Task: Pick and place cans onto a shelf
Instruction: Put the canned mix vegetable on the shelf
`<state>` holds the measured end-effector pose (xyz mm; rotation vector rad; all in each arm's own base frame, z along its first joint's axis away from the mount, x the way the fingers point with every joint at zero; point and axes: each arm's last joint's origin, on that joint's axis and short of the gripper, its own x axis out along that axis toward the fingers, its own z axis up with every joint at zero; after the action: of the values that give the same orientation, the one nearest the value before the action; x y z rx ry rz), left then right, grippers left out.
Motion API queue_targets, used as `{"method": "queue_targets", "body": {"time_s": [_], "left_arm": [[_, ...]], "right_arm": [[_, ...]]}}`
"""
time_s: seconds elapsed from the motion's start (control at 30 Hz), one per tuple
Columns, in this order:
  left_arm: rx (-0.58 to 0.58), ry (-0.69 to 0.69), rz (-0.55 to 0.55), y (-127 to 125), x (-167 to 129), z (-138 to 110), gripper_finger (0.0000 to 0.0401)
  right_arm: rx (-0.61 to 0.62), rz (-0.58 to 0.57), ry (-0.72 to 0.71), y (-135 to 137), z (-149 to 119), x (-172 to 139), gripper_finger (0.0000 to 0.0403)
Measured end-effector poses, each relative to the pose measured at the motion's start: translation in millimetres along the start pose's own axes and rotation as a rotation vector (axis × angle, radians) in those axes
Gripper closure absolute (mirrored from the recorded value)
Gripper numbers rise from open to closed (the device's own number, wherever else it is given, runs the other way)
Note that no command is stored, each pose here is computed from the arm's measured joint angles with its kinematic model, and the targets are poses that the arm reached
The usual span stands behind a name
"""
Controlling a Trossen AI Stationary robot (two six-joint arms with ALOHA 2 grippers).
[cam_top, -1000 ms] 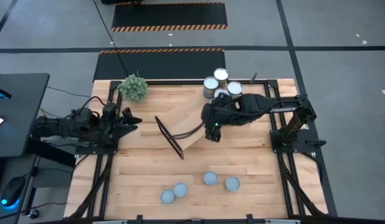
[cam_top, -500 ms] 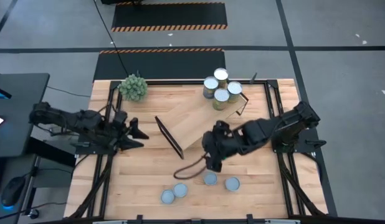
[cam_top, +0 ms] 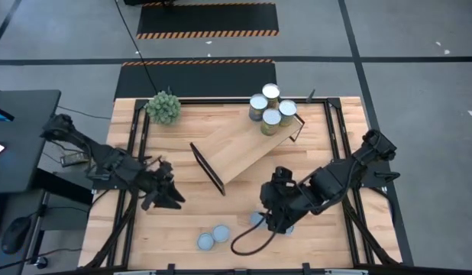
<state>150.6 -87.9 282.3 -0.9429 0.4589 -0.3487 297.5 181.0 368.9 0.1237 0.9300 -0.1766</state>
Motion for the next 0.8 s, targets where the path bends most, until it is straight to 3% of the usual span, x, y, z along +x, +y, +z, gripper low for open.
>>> {"method": "queue_targets", "body": {"time_s": [0.2, 0.4, 0.6, 0.8], "left_arm": [[-0.065, 0.086, 0.026, 0, 13, -15, 0.0186], [-0.061, 0.140, 0.092, 7, 28, -25, 0.0186], [-0.059, 0.157, 0.126, 11, 36, -29, 0.0186], [-0.060, 0.155, 0.132, 12, 37, -28, 0.0186]], "right_arm": [[-0.031, -0.006, 0.028, 5, -10, 4, 0.0011], [-0.068, 0.038, 0.162, 10, -34, 28, 0.0011], [-0.024, 0.067, 0.298, 12, -57, 49, 0.0011], [0.036, 0.071, 0.306, 20, -80, 66, 0.0011]]}}
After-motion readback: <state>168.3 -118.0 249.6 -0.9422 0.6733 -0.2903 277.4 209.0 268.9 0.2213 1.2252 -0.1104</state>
